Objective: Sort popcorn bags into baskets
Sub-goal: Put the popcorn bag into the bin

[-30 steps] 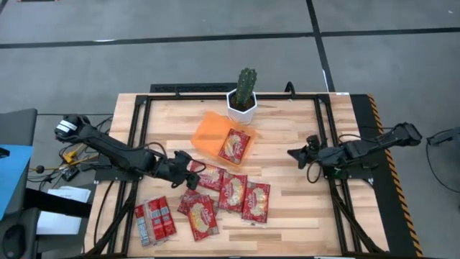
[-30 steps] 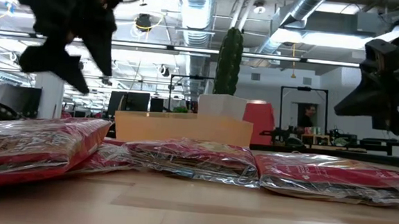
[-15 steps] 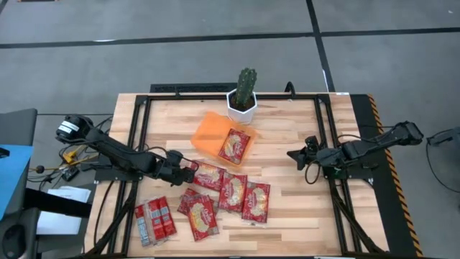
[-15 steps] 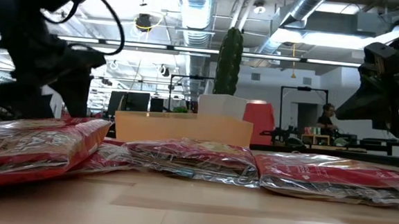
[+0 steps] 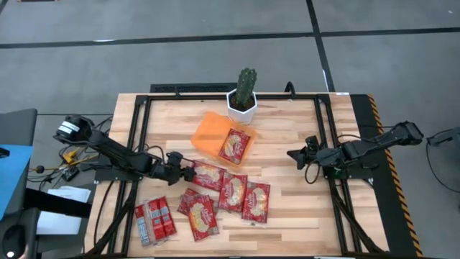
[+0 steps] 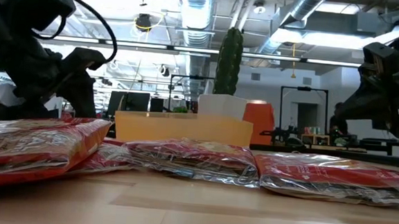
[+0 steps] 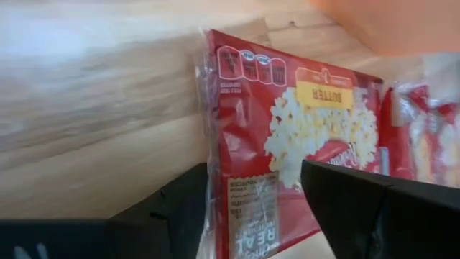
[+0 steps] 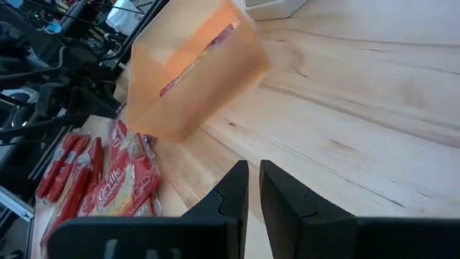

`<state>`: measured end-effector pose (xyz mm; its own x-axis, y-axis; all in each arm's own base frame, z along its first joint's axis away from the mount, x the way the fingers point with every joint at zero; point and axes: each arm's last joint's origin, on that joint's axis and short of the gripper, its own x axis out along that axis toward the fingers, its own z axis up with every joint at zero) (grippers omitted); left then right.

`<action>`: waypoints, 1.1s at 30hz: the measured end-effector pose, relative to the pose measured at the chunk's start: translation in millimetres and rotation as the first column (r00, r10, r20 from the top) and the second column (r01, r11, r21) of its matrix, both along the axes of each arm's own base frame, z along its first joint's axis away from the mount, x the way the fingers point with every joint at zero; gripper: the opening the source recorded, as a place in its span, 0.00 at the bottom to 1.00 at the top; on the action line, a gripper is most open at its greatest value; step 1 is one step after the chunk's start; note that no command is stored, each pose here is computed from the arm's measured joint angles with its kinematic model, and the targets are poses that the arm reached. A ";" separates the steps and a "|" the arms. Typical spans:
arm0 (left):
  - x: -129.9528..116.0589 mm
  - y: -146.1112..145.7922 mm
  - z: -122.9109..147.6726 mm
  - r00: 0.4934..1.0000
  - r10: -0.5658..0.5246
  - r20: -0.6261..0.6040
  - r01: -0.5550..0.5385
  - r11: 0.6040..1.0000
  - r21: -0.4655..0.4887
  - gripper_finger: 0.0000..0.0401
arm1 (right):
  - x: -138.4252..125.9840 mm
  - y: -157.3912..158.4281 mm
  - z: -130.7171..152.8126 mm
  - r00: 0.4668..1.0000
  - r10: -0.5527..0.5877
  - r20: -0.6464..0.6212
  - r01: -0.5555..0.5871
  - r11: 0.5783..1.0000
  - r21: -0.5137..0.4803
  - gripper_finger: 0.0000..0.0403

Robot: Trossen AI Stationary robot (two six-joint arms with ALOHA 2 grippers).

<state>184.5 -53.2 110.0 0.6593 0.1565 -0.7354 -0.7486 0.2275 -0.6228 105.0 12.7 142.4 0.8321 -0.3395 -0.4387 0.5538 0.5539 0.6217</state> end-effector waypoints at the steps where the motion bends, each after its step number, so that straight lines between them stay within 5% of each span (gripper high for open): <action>1: 0.3 -0.2 -1.3 1.000 0.001 -0.006 -0.001 1.000 -0.005 0.49 | 0.0 0.0 0.0 1.000 0.000 0.000 0.000 1.000 0.000 0.16; 13: 11.1 -4.5 -12.7 0.999 -0.031 0.012 0.031 0.999 -0.025 0.03 | -0.1 -0.6 0.2 1.000 -0.019 0.004 0.019 1.000 -0.011 0.16; 33: 31.9 -13.3 52.8 0.987 -0.024 0.159 0.037 0.996 -0.079 0.00 | -0.4 -0.7 0.0 1.000 -0.018 -0.003 0.018 1.000 -0.015 0.16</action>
